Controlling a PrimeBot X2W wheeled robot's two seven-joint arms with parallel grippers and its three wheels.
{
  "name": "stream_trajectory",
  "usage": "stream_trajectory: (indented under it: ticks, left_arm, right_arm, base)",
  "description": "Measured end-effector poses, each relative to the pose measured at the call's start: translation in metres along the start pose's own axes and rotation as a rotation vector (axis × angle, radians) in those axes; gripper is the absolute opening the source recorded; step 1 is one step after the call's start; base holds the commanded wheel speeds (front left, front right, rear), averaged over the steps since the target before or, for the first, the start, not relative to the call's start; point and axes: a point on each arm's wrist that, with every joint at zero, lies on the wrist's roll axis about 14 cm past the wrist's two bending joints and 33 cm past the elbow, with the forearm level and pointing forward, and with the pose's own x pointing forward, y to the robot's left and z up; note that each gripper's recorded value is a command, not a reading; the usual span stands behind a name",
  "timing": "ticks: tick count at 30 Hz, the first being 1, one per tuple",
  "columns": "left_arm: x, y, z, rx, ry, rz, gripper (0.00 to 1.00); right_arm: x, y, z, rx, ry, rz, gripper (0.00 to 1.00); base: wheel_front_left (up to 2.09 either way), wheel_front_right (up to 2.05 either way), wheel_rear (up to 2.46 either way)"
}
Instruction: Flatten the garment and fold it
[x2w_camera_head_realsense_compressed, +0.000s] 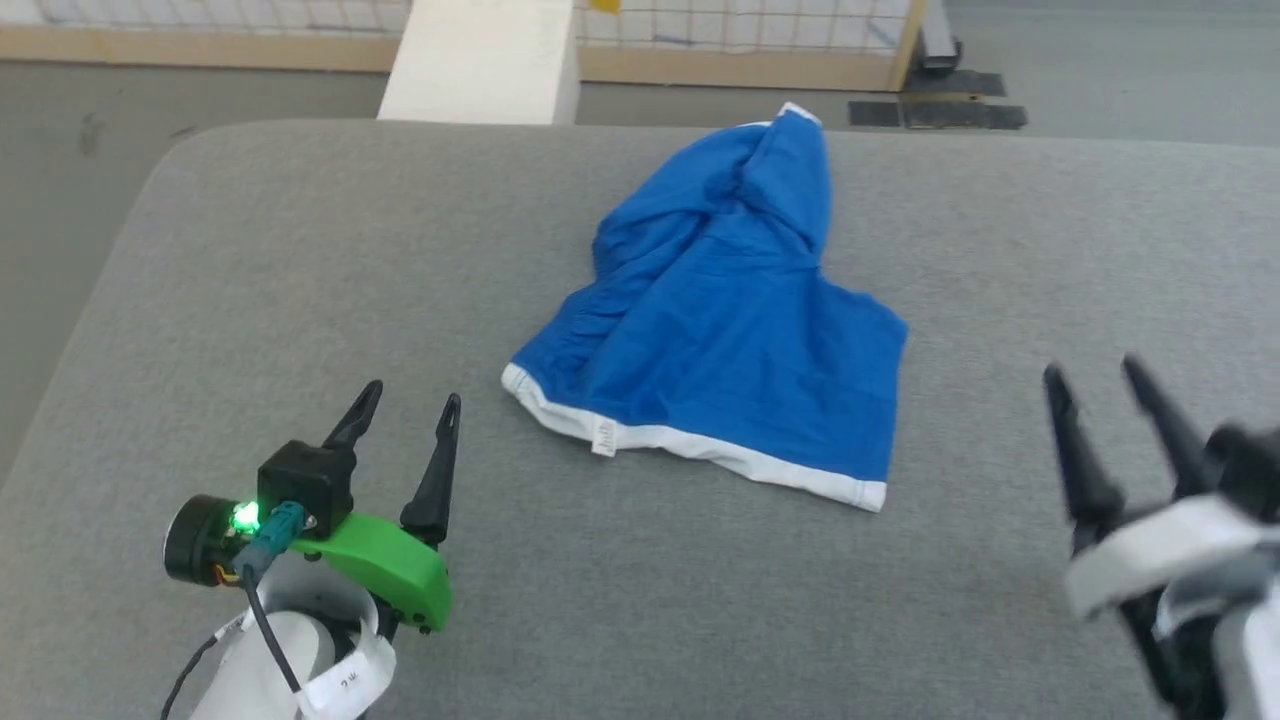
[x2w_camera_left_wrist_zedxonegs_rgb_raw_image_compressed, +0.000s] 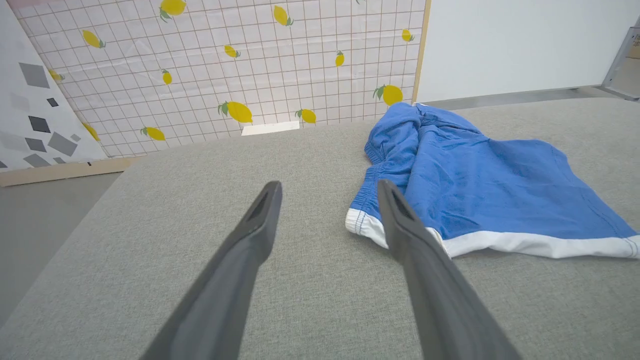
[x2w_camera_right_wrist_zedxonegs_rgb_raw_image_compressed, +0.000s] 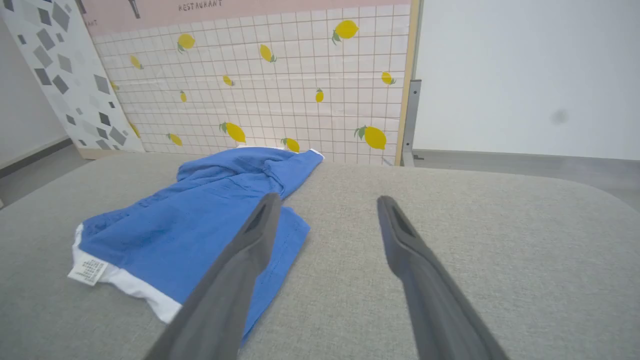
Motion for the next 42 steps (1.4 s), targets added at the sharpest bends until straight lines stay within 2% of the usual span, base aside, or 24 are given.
stream_trajectory:
  ticks: [6,18,24,25,32,33,34,38,42]
  left_arm:
    - [0.007,-0.012,-0.018,-0.009,0.108,-0.063,1.0]
    - [0.063,-0.022,-0.059,0.049,0.469,-0.242,1.0]
    - [0.08,-0.008,-0.098,0.07,0.644,-0.238,1.0]
    - [0.083,-0.002,-0.118,0.082,0.713,-0.23,1.0]
    - [0.093,-0.007,-0.135,0.072,0.744,-0.247,1.0]
    - [0.093,-0.007,-0.137,0.07,0.75,-0.249,0.44]
    - [0.092,-0.008,-0.14,0.07,0.763,-0.251,0.0]
    - [0.092,-0.011,-0.139,0.058,0.753,-0.262,0.0]
    - [0.092,-0.014,-0.129,0.046,0.692,-0.253,0.0]
  right_arm:
    - [-0.037,0.008,-0.02,0.023,0.082,-0.071,1.0]
    - [-0.036,-0.001,-0.031,-0.007,0.154,-0.118,1.0]
    - [-0.034,-0.004,-0.05,-0.003,0.21,-0.138,1.0]
    - [-0.034,-0.006,-0.059,-0.003,0.237,-0.149,1.0]
    - [-0.037,-0.013,-0.073,-0.011,0.283,-0.176,1.0]
    - [-0.037,-0.014,-0.074,-0.011,0.287,-0.177,1.0]
    - [-0.037,-0.014,-0.076,-0.012,0.291,-0.178,1.0]
    - [-0.035,-0.01,-0.079,-0.013,0.3,-0.162,1.0]
    - [-0.029,0.009,-0.086,0.009,0.358,-0.091,1.0]
  base:
    - [0.0,0.0,0.0]
    - [0.0,0.0,0.0]
    - [0.0,0.0,0.0]
    - [0.0,0.0,0.0]
    - [0.0,0.0,0.0]
    - [0.0,0.0,0.0]
    - [0.0,0.0,0.0]
    - [0.0,0.0,0.0]
    - [0.0,0.0,0.0]
